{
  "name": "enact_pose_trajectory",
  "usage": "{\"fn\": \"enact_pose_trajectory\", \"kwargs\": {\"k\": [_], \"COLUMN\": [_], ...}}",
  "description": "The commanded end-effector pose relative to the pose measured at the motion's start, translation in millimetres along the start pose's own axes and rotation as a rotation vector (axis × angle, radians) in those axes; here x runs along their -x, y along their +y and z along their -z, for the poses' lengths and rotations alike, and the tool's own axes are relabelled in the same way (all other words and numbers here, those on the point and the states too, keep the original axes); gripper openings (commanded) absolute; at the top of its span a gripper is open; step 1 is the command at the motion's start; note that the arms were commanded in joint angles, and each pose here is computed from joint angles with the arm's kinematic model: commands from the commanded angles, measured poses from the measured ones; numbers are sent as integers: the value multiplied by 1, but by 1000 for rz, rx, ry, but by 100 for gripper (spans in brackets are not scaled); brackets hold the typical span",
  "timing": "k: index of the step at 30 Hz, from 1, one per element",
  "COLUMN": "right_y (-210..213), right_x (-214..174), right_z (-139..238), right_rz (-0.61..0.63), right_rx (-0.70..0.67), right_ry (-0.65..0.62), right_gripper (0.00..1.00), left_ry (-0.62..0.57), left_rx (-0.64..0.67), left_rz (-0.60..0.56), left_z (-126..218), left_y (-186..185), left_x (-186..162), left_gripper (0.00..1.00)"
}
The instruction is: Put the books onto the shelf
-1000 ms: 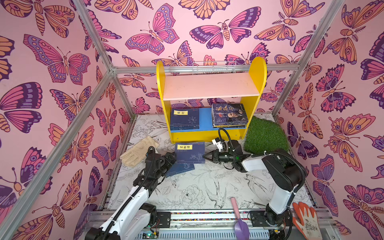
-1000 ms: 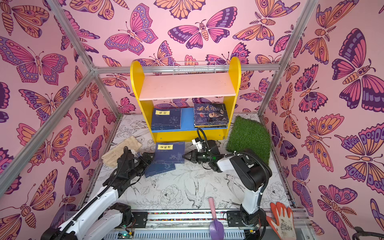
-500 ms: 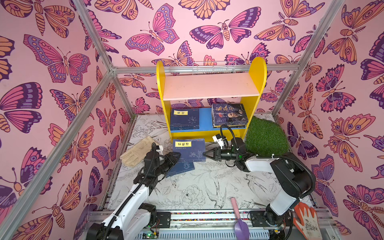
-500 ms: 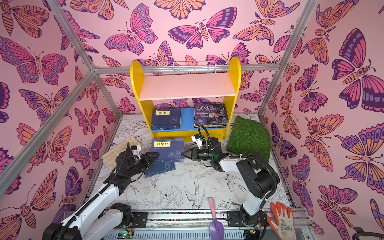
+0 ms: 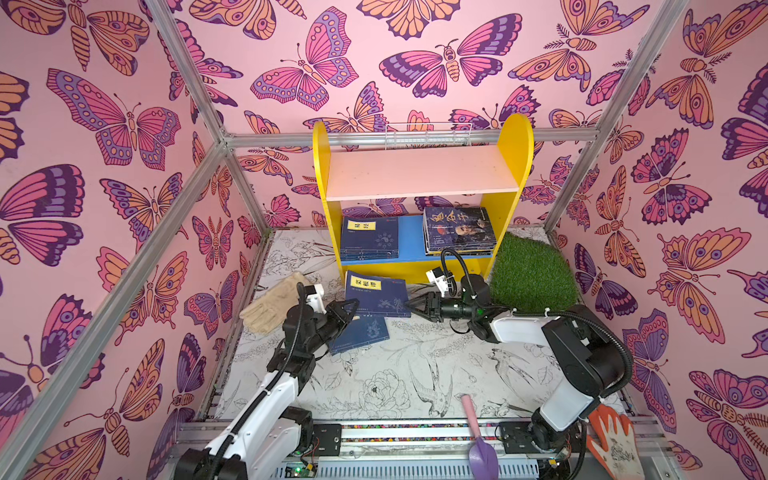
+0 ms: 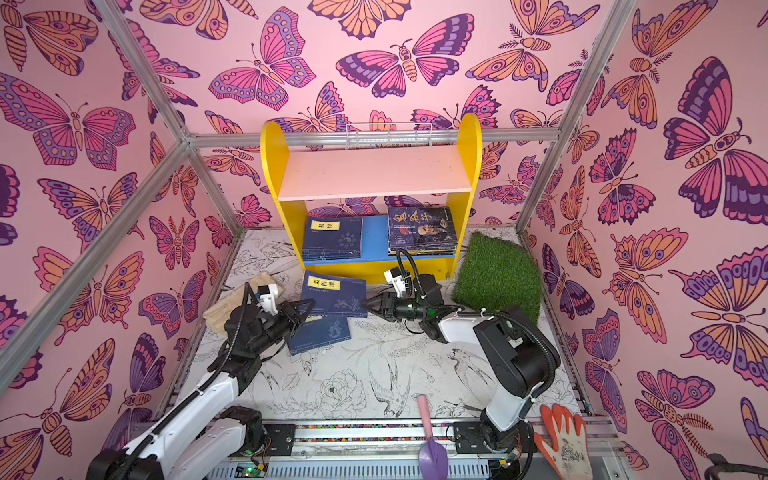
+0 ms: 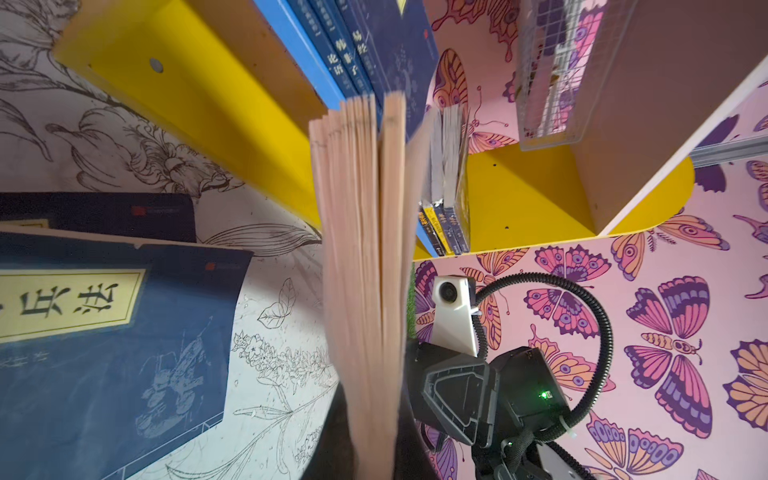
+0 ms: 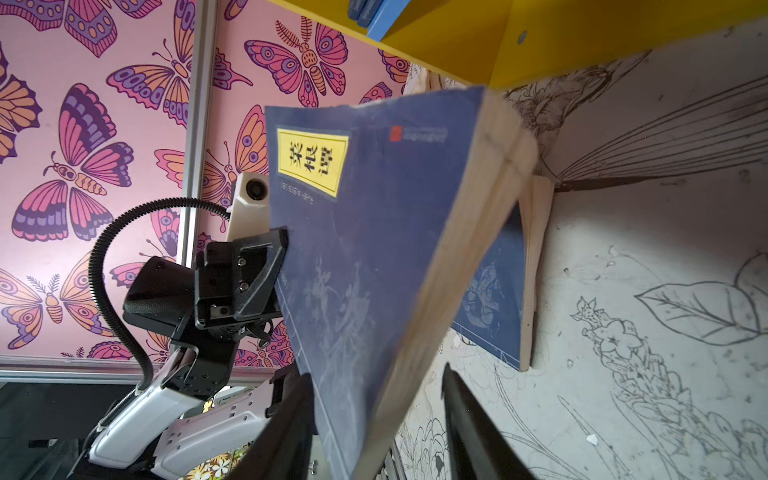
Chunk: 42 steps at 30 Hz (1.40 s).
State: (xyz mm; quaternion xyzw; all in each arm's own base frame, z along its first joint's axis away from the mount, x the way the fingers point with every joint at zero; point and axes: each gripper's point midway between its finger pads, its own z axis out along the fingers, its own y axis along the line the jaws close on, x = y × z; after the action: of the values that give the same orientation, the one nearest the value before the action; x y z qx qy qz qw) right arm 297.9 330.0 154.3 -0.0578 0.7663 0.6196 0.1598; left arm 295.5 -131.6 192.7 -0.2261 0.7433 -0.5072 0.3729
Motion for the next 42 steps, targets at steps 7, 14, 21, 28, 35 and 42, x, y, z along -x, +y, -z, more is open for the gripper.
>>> {"fn": "enact_pose_trajectory", "kwargs": {"k": [7, 14, 21, 28, 35, 42], "right_y": [37, 61, 76, 81, 87, 87], "right_x": [2, 10, 21, 33, 73, 117], "right_z": [-9, -15, -12, -1, 15, 0], "right_rz": [43, 31, 33, 131, 163, 235], "right_rx": [121, 218, 254, 131, 92, 4], "right_ry": [2, -10, -66, -123, -210, -231], "right_gripper": [46, 31, 5, 0, 0, 0], "left_ry": [-144, -142, -133, -184, -157, -134], "left_rx": [-158, -140, -111, 262, 637, 663], "left_rz": [-106, -118, -107, 30, 102, 123], "left_z": [17, 13, 9, 23, 61, 66], "left_y": [-46, -41, -32, 49, 121, 133], "left_x": [25, 25, 24, 21, -2, -13], "left_gripper": [0, 0, 0, 63, 65, 65]}}
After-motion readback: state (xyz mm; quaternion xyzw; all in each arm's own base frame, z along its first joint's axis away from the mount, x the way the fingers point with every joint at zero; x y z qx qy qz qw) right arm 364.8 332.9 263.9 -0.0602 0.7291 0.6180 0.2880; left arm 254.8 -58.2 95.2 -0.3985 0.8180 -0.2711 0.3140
